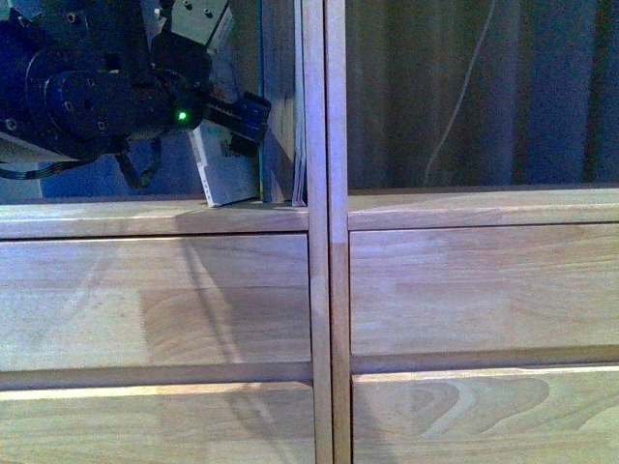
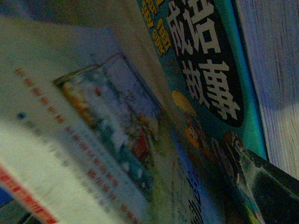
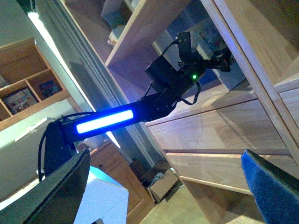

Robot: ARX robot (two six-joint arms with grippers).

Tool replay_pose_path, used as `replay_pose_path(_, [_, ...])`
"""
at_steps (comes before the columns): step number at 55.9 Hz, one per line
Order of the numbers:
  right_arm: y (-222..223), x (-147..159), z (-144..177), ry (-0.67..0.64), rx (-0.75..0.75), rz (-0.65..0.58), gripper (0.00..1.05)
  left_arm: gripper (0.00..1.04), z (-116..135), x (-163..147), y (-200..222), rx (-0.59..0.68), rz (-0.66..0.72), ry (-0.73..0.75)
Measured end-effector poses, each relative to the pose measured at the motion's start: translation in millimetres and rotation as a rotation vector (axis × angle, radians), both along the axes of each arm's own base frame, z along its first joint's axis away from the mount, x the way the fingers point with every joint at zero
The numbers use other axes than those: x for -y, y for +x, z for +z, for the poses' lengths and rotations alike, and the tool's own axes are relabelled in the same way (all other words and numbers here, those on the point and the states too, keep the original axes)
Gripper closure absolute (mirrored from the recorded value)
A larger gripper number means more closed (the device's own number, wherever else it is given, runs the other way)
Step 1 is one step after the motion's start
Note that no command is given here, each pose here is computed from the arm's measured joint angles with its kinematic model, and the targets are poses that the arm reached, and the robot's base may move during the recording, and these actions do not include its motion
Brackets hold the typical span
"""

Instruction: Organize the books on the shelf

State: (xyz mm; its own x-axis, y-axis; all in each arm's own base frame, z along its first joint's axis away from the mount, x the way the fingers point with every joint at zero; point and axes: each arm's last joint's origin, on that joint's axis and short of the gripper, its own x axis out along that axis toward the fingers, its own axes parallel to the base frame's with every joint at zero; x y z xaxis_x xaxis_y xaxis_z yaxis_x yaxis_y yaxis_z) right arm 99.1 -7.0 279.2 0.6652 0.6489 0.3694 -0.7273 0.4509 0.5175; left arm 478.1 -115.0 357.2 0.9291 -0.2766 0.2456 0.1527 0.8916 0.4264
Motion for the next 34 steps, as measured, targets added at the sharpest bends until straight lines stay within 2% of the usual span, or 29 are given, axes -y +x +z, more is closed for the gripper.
replay_pose_path(3, [-0.1, -0.1, 0.1, -0.003, 0.004, -0.002, 0.07, 0.08, 0.6, -0.5, -0.6, -0.01, 0.01, 0.002])
replay_pose_path(28, [-0.4, 0.9, 0.4, -0.007, 0.012, -0.016, 0.07, 0.79, 13.8, 3.5, -8.7, 0.082, -0.027, 0.042])
replay_pose_path(34, [-0.6, 1.4, 0.5, -0.007, 0.014, -0.022, 0.07, 0.93, 16.6, 3.5, -10.7, 0.089, -0.039, 0.042])
